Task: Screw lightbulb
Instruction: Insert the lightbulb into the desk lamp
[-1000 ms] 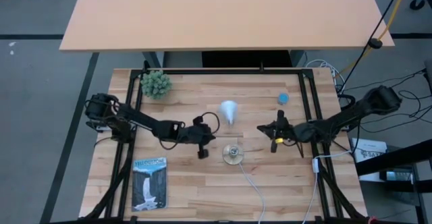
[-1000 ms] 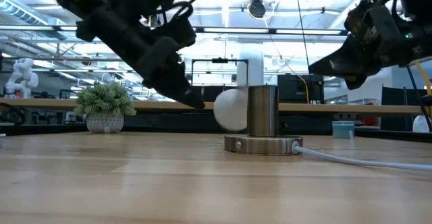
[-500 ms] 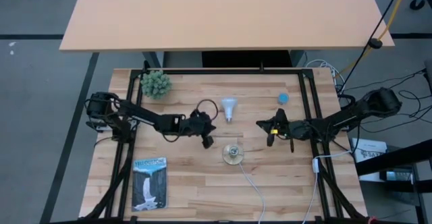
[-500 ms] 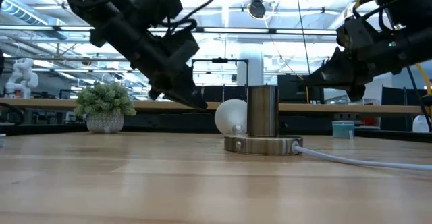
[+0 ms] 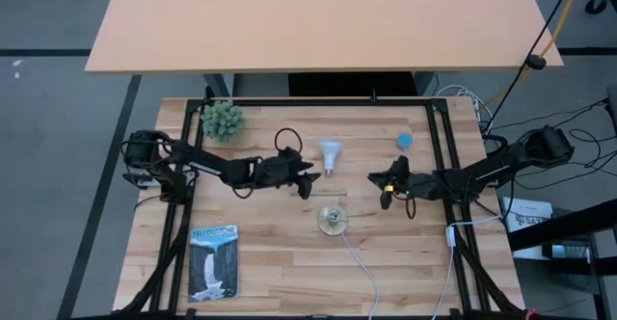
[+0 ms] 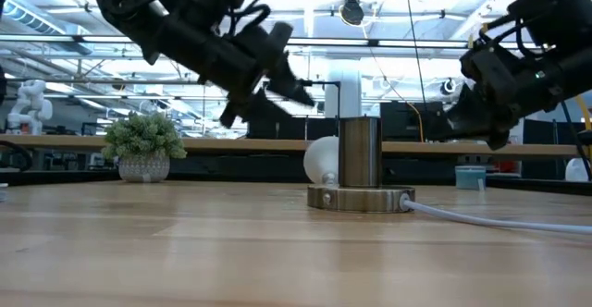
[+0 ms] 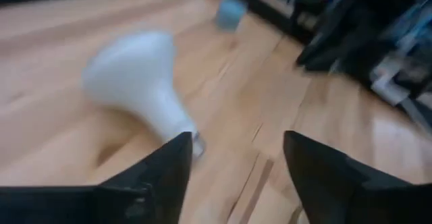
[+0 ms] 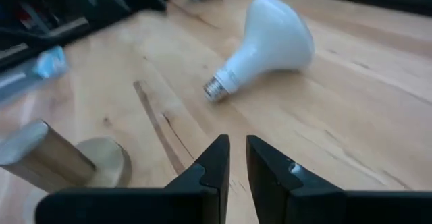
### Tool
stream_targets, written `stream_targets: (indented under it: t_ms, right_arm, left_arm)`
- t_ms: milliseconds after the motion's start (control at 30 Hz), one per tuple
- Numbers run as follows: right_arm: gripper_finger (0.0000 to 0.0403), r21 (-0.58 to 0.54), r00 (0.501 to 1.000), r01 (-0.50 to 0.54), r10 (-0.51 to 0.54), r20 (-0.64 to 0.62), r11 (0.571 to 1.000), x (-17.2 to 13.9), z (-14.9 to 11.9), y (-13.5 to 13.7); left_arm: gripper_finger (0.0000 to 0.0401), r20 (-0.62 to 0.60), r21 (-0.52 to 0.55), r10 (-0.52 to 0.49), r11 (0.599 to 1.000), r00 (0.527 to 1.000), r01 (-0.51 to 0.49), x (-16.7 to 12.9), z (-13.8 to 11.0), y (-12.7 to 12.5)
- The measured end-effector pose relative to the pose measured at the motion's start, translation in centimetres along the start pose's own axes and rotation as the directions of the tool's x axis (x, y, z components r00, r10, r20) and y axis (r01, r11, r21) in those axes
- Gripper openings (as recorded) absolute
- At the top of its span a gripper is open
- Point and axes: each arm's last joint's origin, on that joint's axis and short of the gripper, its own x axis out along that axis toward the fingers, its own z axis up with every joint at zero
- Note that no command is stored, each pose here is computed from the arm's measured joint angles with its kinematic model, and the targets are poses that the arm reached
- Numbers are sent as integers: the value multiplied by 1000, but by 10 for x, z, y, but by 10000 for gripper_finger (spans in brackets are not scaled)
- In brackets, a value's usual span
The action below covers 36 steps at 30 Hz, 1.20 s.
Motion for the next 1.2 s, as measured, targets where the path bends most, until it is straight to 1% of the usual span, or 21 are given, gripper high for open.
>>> stream_targets:
  t_ms: [33,100,167,267,400,500,667,800,933,1067,1133,1200]
  right_arm:
    - [45,-10,1000,8,-9,-13,1000,0,-1,-1]
    - [45,-26,999,21,-22,-33,999,0,-4,-2]
    - [45,-35,999,29,-30,-45,999,0,-5,-3]
    - [45,-55,998,35,-37,-42,998,0,-5,-3]
    - [45,-84,998,35,-38,-43,996,0,-5,-4]
    - [45,-90,998,38,-42,-49,995,0,-6,-4]
    - [45,-93,997,40,-45,-55,995,0,-6,-4]
    - [45,-95,997,42,-47,-60,995,0,-7,-5]
    - [45,-97,997,43,-49,-63,994,0,-7,-5]
    - [45,-96,997,44,-50,-67,994,0,-7,-5]
    - [45,-97,996,44,-51,-68,994,0,-8,-5]
    - [45,-98,996,45,-52,-70,994,0,-8,-5]
  left_arm:
    - [252,18,-19,-10,1000,1000,11,0,2,-1]
    - [257,17,-58,-6,998,1000,7,2,6,-3]
    - [257,-23,-88,30,996,999,-32,5,14,-5]
    - [251,-62,-108,108,988,992,-114,13,34,-10]
    - [242,-106,-59,156,985,982,-163,30,65,-22]
    - [240,-188,-1,211,977,959,-215,49,72,-26]
    - [240,-336,71,245,969,909,-235,89,69,-29]
    - [240,-412,115,263,965,872,-237,119,62,-26]
    - [240,-442,141,299,954,845,-264,143,57,-15]
    - [239,-470,159,325,946,821,-283,158,47,2]
    - [233,-483,172,321,947,814,-271,162,45,8]
    - [217,-484,191,322,946,814,-261,163,46,12]
